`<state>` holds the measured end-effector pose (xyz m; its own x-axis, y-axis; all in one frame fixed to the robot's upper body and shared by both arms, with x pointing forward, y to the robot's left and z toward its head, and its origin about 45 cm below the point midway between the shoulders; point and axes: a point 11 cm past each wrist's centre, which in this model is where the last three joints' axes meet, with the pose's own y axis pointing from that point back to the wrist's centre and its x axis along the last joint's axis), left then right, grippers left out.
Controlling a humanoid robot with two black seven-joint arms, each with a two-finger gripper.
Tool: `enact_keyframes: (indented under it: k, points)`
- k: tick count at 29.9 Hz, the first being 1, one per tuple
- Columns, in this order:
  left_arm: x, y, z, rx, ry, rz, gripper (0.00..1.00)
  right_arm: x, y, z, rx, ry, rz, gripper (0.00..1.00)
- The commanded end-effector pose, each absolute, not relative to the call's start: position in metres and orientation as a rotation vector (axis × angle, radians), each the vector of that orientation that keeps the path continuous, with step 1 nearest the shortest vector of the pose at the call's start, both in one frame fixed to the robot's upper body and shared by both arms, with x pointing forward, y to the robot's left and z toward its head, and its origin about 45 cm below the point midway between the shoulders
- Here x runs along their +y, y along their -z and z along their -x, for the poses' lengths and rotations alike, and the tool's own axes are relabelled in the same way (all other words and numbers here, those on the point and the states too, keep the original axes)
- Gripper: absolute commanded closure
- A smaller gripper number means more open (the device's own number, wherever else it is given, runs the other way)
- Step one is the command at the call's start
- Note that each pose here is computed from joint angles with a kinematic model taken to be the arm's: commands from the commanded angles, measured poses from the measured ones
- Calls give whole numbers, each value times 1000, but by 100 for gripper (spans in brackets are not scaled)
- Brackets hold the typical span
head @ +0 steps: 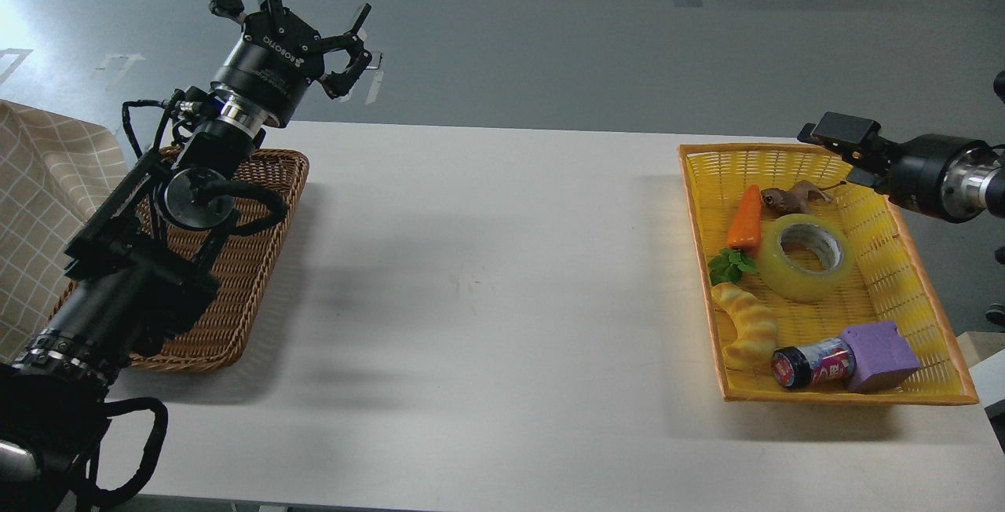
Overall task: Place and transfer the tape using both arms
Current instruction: 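Reach the right gripper down into the yellow tray toward the tape roll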
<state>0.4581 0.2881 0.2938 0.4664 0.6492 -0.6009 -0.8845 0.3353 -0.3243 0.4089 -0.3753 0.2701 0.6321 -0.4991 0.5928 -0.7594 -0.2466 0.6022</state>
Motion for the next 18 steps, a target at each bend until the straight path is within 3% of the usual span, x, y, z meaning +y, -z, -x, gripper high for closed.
enact_keyframes:
  k: [1,18]
  points:
    - [289,-294,-458,397,-1037,679,2,-380,-269,-408,-988,-348,-1890,0]
    - [296,-294,-457,392,-1051,681,2,-391,-231,-400,-656,-567,-1524,1]
